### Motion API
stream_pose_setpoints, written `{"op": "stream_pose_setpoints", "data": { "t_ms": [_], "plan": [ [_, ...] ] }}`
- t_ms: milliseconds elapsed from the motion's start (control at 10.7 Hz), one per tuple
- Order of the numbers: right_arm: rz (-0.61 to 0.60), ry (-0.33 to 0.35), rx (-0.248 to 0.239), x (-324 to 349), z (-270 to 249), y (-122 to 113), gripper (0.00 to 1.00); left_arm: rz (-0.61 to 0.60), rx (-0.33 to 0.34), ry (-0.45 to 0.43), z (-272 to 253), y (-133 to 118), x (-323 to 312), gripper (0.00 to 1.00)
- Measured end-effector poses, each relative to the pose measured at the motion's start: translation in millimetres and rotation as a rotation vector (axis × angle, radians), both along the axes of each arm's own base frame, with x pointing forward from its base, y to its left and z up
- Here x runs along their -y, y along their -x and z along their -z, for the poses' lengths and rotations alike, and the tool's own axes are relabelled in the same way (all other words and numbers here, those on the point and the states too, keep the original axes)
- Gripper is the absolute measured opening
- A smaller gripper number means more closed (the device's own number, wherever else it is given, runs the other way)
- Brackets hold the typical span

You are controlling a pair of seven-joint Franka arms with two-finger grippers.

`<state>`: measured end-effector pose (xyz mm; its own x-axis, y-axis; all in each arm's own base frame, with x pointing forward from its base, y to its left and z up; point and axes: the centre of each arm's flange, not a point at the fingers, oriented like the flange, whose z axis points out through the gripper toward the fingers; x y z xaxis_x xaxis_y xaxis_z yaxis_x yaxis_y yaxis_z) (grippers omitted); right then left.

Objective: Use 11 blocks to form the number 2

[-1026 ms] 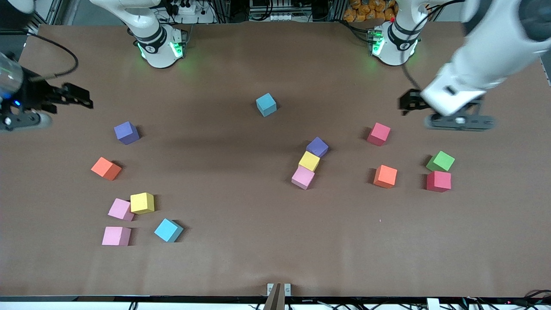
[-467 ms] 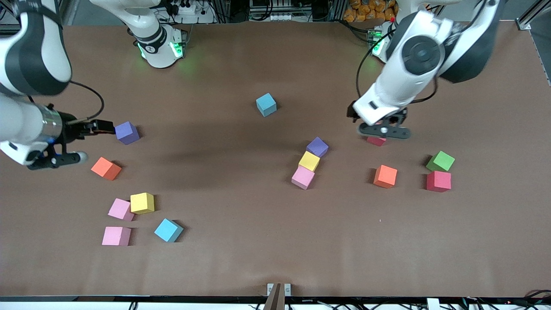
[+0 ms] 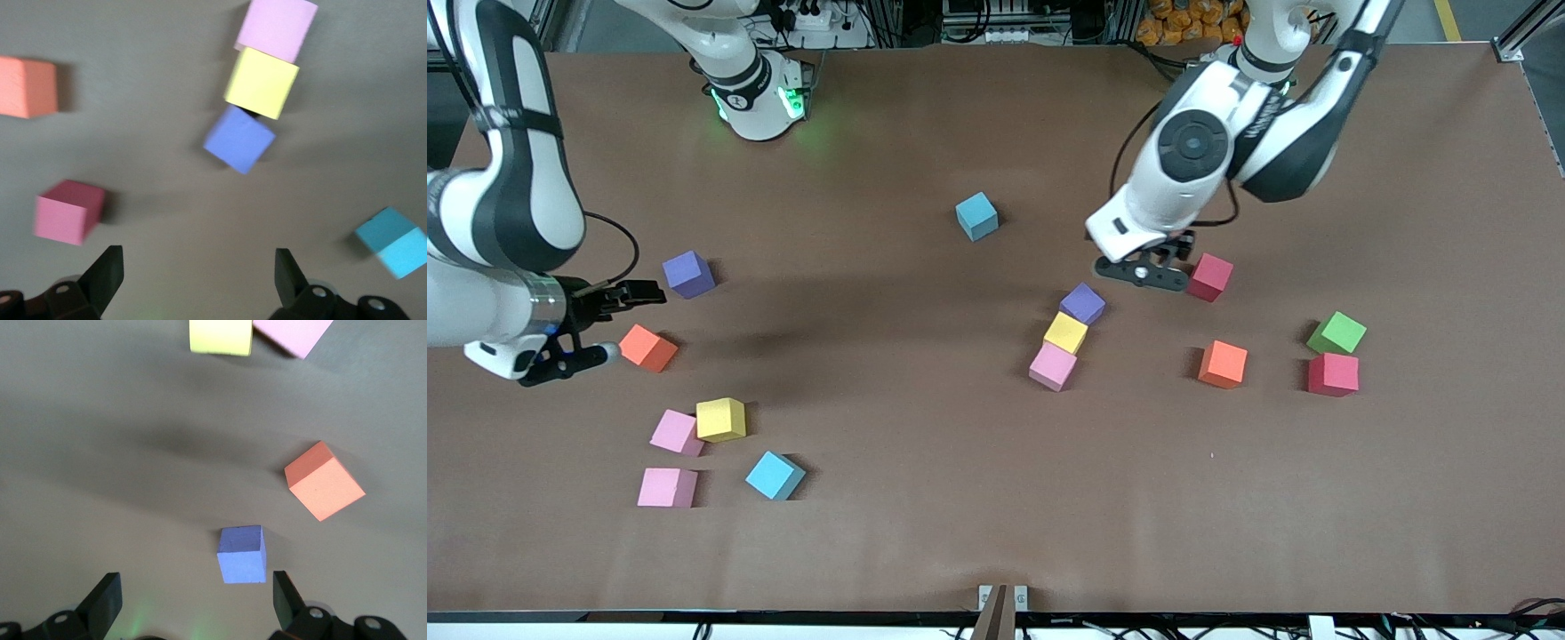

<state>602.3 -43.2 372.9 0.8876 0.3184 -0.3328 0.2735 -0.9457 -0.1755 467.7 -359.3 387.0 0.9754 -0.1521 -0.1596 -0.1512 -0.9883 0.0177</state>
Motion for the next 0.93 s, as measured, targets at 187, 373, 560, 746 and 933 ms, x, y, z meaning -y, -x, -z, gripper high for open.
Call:
{"op": "stream_pose_setpoints", "data": {
  "t_ms": [187, 373, 560, 746, 933],
  "plan": [
    [-0.041, -0.005, -0.023, 2, 28, 1, 1.00, -0.138, -0.017, -0.003, 21, 29, 47, 1.00],
    [-0.072, -0.016, -0.047, 9, 55, 0, 1.00, -0.294, -0.046, -0.040, 51, 65, 98, 1.00],
    [-0.069, -0.031, -0.087, 24, 81, 7, 1.00, -0.469, -0.080, -0.092, 78, 86, 135, 1.00],
    [-0.078, -0.043, -0.097, 31, 102, 20, 1.00, -0.601, -0.100, -0.126, 99, 103, 163, 1.00],
    [-0.100, -0.050, -0.079, 36, 119, 37, 1.00, -0.648, -0.100, -0.107, 113, 114, 182, 1.00]
  ]
}}
